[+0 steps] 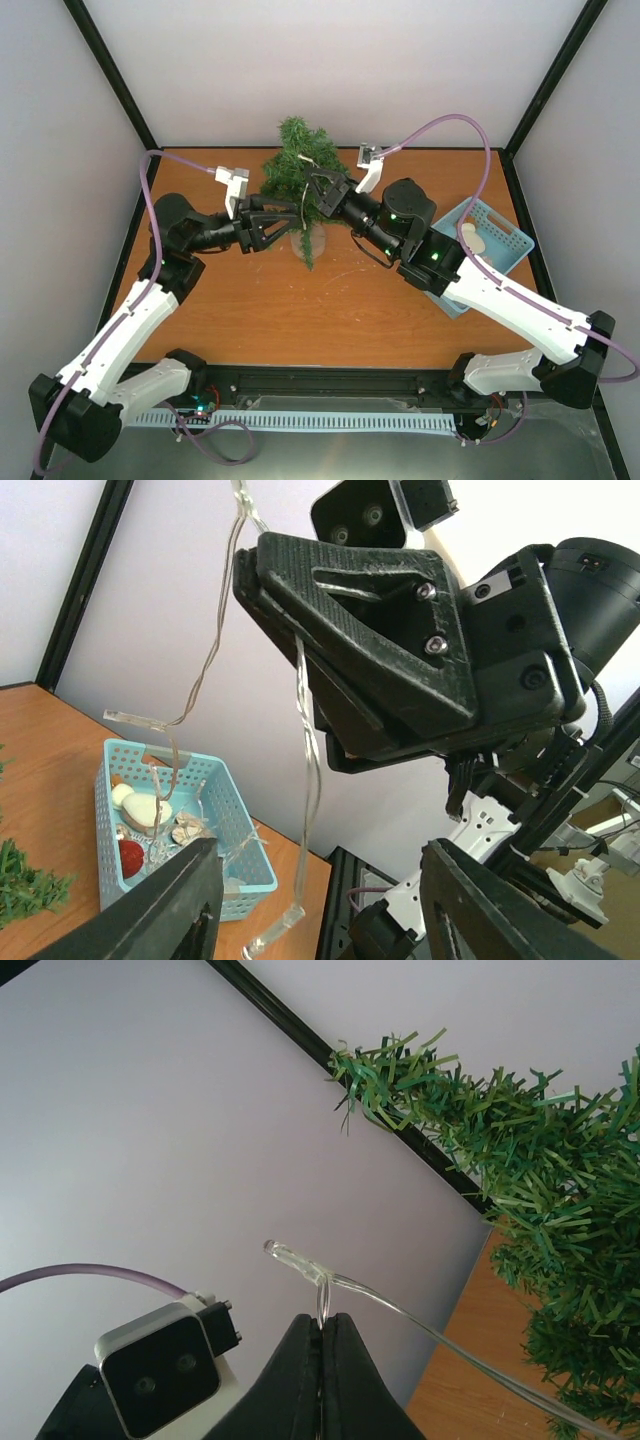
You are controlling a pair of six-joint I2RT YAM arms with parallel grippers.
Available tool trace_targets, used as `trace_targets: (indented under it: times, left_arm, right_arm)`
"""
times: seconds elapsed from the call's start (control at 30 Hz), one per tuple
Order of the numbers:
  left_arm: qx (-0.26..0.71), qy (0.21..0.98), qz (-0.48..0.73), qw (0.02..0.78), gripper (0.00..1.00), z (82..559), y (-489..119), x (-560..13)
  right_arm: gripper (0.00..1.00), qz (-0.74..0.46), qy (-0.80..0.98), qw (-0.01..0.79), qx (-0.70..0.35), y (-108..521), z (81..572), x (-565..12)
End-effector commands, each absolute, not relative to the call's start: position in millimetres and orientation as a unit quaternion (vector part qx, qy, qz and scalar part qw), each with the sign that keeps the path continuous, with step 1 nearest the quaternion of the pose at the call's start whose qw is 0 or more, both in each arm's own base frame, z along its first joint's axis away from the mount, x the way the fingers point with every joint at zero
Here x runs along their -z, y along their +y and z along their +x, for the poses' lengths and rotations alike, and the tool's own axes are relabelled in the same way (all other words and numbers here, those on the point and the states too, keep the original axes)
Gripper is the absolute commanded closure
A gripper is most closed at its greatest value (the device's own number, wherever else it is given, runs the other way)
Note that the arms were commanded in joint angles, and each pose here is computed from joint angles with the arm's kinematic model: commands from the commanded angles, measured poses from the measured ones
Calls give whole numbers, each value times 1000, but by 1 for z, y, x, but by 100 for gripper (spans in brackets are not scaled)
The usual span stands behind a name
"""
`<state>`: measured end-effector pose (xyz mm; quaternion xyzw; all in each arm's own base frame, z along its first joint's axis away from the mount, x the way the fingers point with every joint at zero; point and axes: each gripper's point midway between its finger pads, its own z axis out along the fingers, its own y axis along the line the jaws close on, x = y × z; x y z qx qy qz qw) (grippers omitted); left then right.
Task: Decorate the small christmas tree
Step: Wrap the decoration item around the Christmas tree.
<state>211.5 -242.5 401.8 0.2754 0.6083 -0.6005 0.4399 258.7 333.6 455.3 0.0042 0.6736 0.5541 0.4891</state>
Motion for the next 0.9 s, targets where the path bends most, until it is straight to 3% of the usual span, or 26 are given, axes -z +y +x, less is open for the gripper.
trace_targets:
  times: [0.0, 0.4, 0.53, 0.67, 0.73, 0.87]
  left_arm:
    - [613, 575, 296, 453, 46, 204, -245, -422]
    - [605, 584, 291, 456, 59, 212, -246, -413]
    - [603, 587, 292, 454, 73, 212, -246, -408]
    - [594, 592, 291, 460, 97, 213, -245, -406]
    - [587, 596, 288, 467, 99, 214, -244, -406]
    - [566, 600, 292, 484, 99, 212, -239, -410]
  right_arm:
    - [97, 1, 668, 492, -558, 340, 256, -457]
    - [97, -9, 674, 479, -563, 356, 254, -450]
    - [97, -13, 678, 476, -560, 359, 253, -446]
    - [97, -15, 681, 479, -554, 357, 253, -443]
    - [92, -27, 683, 483, -547, 356, 251, -442]
    - [65, -97, 693, 507, -503, 351, 241, -435]
